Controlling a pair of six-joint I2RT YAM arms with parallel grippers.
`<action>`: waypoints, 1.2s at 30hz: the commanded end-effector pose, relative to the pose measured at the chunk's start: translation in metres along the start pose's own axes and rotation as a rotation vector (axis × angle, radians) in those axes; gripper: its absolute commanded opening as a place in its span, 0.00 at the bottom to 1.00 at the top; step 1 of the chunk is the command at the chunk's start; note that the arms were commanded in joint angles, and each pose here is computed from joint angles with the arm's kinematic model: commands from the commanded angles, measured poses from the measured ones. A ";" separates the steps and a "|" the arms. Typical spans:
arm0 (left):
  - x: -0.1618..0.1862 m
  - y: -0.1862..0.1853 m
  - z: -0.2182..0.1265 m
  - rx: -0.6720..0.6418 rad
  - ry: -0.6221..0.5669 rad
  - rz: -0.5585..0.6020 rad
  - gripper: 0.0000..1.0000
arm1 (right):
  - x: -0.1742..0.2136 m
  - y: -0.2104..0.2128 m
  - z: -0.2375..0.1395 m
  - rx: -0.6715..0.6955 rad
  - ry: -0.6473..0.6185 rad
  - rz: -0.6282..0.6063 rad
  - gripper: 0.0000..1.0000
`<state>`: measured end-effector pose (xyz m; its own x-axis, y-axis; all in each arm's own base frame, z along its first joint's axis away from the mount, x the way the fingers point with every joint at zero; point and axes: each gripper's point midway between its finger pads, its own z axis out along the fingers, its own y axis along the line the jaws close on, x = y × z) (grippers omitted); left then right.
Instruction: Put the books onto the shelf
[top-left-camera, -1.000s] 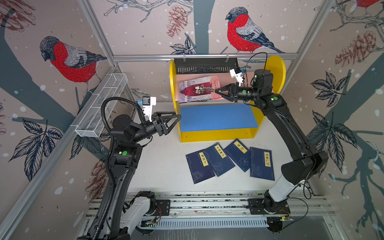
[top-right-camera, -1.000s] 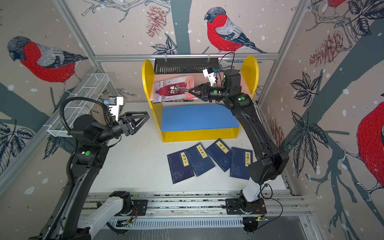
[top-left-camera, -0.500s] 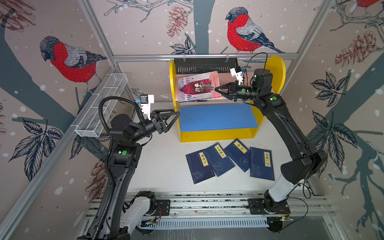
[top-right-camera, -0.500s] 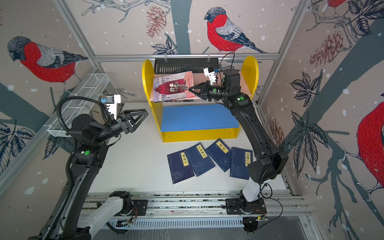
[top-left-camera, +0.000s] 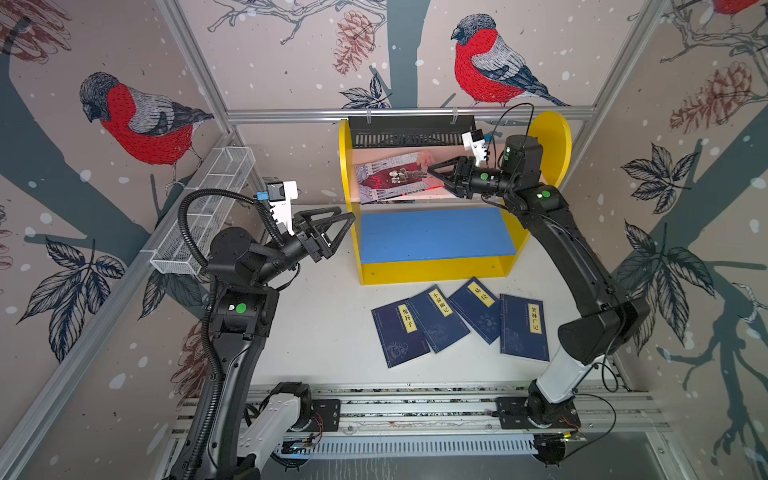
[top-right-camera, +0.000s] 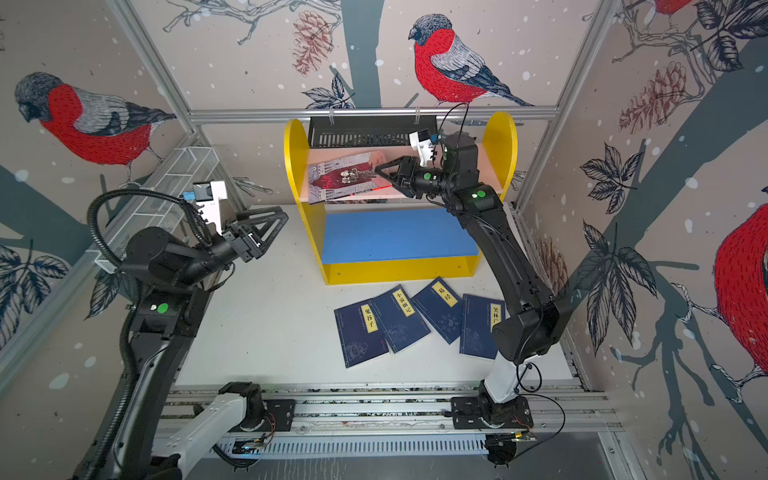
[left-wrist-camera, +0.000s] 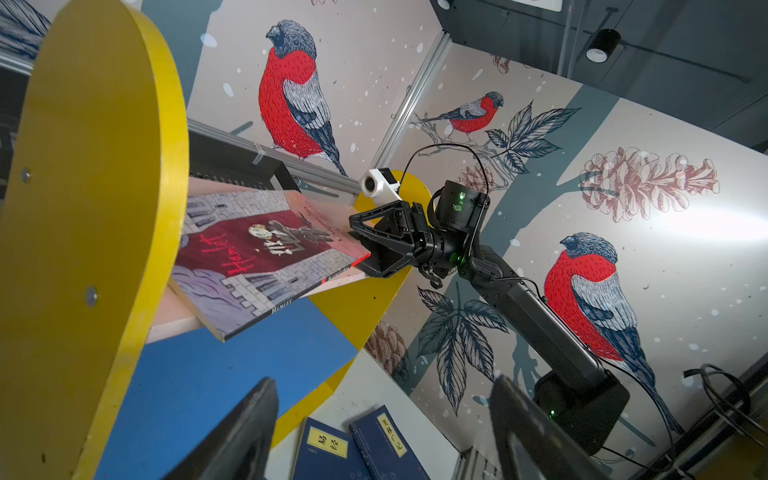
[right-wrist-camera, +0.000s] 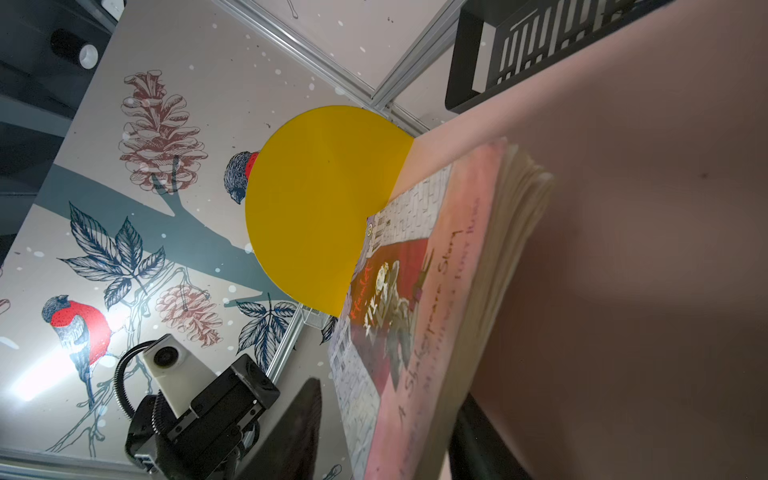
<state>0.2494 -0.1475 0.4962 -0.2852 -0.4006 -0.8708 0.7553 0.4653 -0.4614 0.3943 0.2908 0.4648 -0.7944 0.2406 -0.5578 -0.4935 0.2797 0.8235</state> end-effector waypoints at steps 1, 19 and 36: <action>-0.010 0.015 -0.002 -0.110 -0.032 0.089 0.80 | -0.009 -0.005 0.000 0.055 -0.054 -0.023 0.51; 0.018 0.046 -0.004 -0.242 0.059 0.380 0.86 | -0.004 -0.026 0.012 0.382 -0.116 -0.183 0.64; 0.038 0.073 0.020 -0.262 0.128 0.456 0.86 | -0.004 -0.029 -0.002 0.504 -0.151 -0.300 0.73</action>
<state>0.3043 -0.1423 0.4247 -0.0996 -0.0379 -0.9943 0.6401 0.7627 -0.0932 0.4124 0.2893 0.4571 -0.5583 0.2362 -0.7953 -0.4648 0.7050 0.5356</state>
